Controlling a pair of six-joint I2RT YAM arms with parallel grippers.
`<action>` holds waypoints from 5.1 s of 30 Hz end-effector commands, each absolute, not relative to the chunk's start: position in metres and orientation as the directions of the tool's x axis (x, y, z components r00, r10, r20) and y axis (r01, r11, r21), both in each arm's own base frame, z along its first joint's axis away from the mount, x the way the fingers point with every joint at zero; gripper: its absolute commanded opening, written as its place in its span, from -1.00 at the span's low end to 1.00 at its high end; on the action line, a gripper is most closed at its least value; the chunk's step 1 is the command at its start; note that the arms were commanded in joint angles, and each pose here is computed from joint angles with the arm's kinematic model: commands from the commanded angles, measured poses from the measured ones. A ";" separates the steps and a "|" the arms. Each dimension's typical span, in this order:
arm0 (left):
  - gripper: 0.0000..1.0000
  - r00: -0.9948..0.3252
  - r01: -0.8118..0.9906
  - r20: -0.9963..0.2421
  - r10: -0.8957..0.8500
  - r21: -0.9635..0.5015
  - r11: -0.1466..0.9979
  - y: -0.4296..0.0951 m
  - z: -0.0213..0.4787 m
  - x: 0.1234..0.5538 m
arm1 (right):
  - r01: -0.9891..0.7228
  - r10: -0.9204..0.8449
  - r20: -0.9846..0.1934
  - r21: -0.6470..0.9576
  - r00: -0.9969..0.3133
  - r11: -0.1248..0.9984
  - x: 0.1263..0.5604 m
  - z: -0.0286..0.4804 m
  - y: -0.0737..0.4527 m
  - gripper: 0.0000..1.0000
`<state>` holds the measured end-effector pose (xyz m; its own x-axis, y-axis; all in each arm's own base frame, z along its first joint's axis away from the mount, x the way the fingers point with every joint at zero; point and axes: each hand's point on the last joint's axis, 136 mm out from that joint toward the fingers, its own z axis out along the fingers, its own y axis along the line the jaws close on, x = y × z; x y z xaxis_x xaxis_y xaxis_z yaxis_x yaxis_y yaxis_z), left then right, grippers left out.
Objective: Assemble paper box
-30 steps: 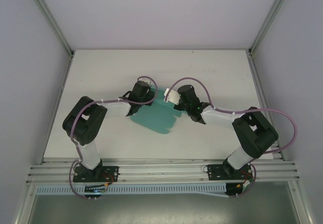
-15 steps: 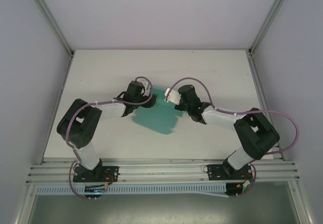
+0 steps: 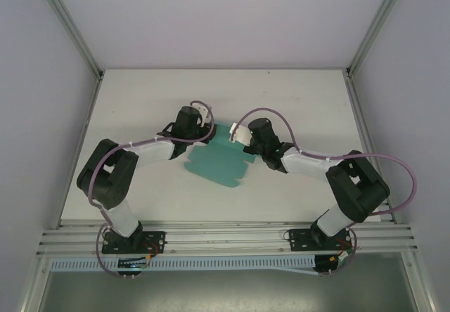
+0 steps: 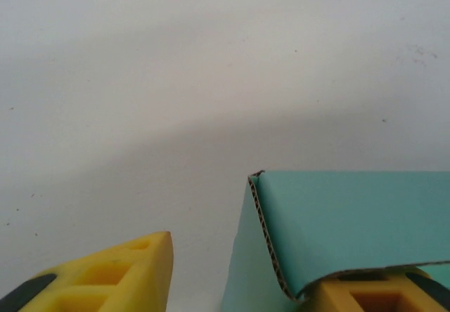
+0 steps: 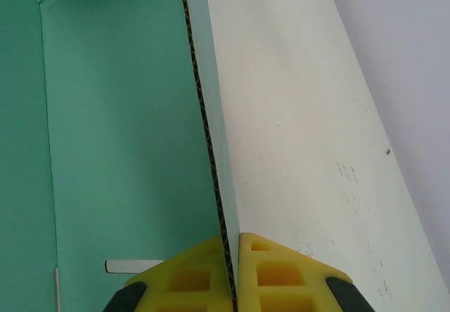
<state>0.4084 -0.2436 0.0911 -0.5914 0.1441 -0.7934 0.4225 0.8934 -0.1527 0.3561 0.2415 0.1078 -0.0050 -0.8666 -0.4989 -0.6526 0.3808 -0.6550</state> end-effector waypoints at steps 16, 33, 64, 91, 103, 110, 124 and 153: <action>-0.39 -0.627 0.422 -0.757 0.183 -0.133 0.897 -0.248 0.061 0.417 | -0.632 -0.847 -0.532 -0.653 -0.007 0.416 0.359 0.126 0.249 -1.00; -1.00 -0.593 0.371 -0.790 0.157 -0.094 0.924 -0.236 0.071 0.422 | -0.555 -0.724 -0.685 -0.571 -0.086 0.606 0.364 0.158 0.248 -0.35; -1.00 -0.532 0.351 -0.847 -0.004 -0.224 0.909 -0.240 0.140 0.418 | -0.478 -0.293 -0.925 -0.149 -0.242 0.866 0.390 0.189 0.245 0.98; -1.00 -0.579 0.250 -0.802 -0.148 -0.347 0.904 -0.239 0.148 0.422 | 0.018 0.084 -0.992 0.082 -0.091 0.996 0.388 0.227 0.238 0.98; -1.00 -0.454 0.293 -0.887 -0.086 -0.240 0.925 -0.234 0.170 0.434 | -0.103 -0.090 -0.855 -0.044 -0.510 0.994 0.304 0.170 0.148 0.98; -1.00 -0.436 0.314 -0.896 -0.087 -0.242 0.918 -0.239 0.180 0.438 | -0.072 -0.043 -0.794 0.001 -0.607 0.997 0.295 0.128 0.129 0.98; -1.00 -0.451 0.406 -0.892 -0.032 -0.237 0.883 -0.251 0.174 0.426 | -0.137 -0.099 -0.839 -0.029 -0.535 0.990 0.345 0.147 0.160 0.98; -1.00 -0.518 0.489 -0.855 0.032 -0.265 0.831 -0.272 0.156 0.421 | -0.171 -0.447 -0.815 -0.413 -0.369 0.895 0.390 0.159 0.210 0.98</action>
